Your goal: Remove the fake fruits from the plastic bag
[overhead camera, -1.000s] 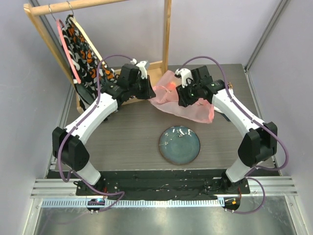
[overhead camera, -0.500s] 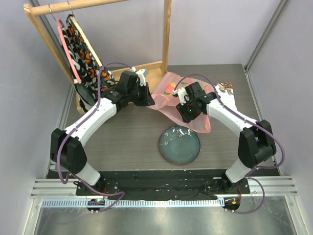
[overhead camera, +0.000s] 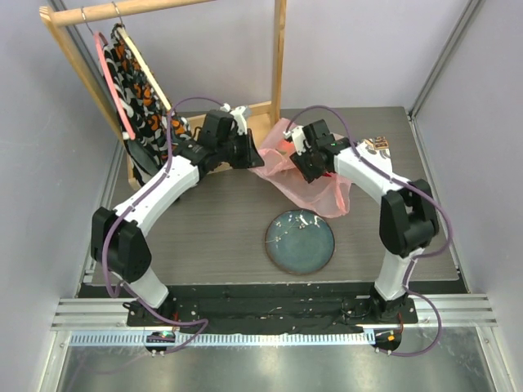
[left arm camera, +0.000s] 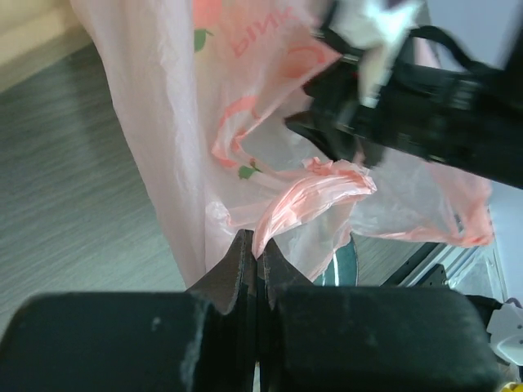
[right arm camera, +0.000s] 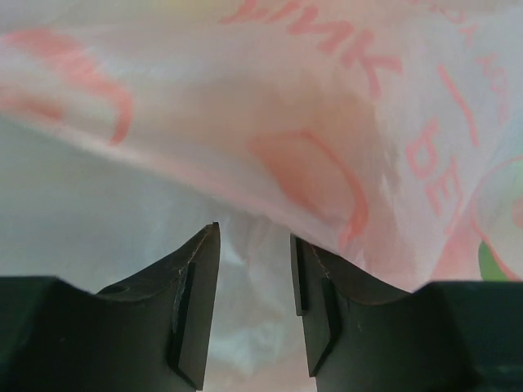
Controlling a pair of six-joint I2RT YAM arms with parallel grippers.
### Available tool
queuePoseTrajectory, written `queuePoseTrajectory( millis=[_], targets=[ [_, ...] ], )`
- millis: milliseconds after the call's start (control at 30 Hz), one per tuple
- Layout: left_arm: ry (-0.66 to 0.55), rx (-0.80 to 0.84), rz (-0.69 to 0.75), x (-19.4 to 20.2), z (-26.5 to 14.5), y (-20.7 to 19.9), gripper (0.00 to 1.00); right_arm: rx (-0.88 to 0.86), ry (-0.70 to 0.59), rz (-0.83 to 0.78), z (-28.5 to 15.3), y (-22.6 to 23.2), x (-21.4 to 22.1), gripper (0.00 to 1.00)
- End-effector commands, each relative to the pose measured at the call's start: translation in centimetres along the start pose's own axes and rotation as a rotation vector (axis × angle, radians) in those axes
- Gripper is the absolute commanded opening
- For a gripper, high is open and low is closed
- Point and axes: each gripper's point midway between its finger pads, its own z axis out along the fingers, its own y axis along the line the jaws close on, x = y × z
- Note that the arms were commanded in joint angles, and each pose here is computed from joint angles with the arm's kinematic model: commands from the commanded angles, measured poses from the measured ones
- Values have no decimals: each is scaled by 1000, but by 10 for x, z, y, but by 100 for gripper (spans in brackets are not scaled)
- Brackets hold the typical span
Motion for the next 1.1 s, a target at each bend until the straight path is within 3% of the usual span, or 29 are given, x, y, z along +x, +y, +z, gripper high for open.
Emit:
queuePoseTrajectory(
  millis=[0, 100, 200, 233, 333, 500, 800, 900, 967, 1000, 1067],
  targets=[
    [-92, 61, 40, -34, -5, -20, 0, 218, -108, 53, 2, -61, -50, 47],
    [-100, 64, 45, -38, -5, -22, 0, 297, -178, 115, -1, -92, -81, 51],
    [-98, 72, 49, -38, -4, -23, 0, 275, -218, 126, -2, -95, -101, 68],
    [-96, 74, 51, -38, -4, -23, 0, 215, -217, 129, 1, -83, -102, 79],
    [-89, 81, 52, -35, -4, -24, 0, 96, -187, 135, 13, -59, -95, 92],
    [-77, 104, 45, -31, -3, -26, 0, -25, -115, 137, 31, -27, -70, 94],
    [-80, 108, 46, -32, -2, -27, 0, 1, -44, 137, 63, -26, -53, 96],
    [-74, 104, 47, -30, 0, -26, 0, 8, -34, 129, 72, -27, -52, 91],
    [-76, 102, 46, -31, 0, -25, 0, 10, -42, 112, 71, -29, -55, 77],
    [-77, 99, 46, -32, 1, -24, 0, 15, -56, 108, 65, -32, -61, 63],
    [-81, 90, 49, -32, 2, -23, 0, 19, -112, 99, 40, -35, -78, 51]
  ],
)
